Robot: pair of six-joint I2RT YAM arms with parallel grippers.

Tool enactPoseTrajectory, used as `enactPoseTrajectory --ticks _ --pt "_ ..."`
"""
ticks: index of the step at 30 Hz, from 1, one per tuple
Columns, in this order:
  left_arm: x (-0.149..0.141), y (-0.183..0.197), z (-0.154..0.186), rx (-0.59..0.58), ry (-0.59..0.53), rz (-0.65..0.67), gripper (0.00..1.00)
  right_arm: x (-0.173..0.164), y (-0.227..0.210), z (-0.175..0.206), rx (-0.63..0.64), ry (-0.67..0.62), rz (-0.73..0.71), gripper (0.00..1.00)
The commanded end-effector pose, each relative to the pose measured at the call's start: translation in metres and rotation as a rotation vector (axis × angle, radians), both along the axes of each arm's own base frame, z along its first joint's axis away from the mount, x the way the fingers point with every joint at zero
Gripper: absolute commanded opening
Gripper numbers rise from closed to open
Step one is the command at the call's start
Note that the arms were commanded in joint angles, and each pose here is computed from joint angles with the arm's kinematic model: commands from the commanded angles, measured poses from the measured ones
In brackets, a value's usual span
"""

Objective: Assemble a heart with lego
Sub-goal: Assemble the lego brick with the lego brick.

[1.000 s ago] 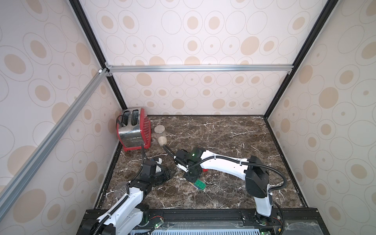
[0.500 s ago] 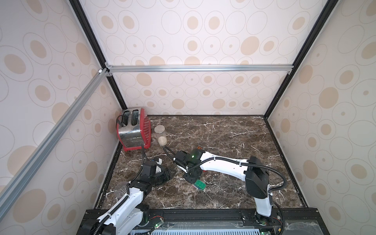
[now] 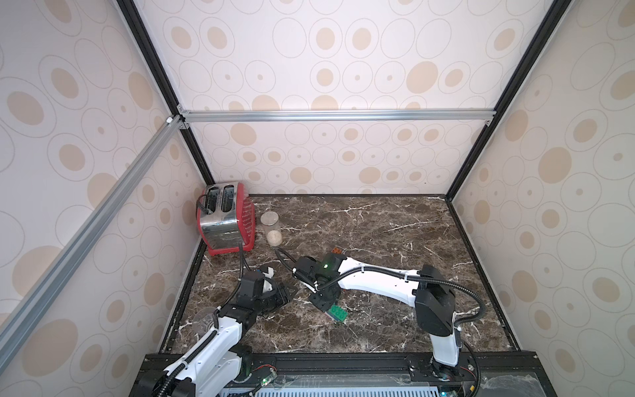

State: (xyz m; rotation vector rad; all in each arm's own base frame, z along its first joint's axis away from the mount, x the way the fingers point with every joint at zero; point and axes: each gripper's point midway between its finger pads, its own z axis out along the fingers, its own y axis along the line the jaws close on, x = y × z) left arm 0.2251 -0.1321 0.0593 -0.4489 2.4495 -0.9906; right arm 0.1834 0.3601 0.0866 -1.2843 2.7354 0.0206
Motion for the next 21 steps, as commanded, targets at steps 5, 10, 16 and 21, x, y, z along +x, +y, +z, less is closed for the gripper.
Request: enactPoseTrajectory --ticks 5,10,16,21 --pt "0.0 0.001 0.0 -0.003 -0.003 0.008 0.62 -0.007 -0.009 -0.002 -0.085 -0.036 0.011 0.22" --pt "0.0 0.001 0.0 -0.002 -0.004 0.007 0.62 -0.009 -0.02 -0.015 -0.154 -0.043 0.015 0.21" --pt "0.0 0.001 0.0 -0.003 -0.005 0.007 0.62 -0.007 -0.016 -0.011 -0.118 -0.052 0.021 0.21" --pt "0.0 0.001 0.0 -0.002 -0.005 0.009 0.62 -0.023 -0.01 -0.024 -0.031 0.067 0.021 0.21"
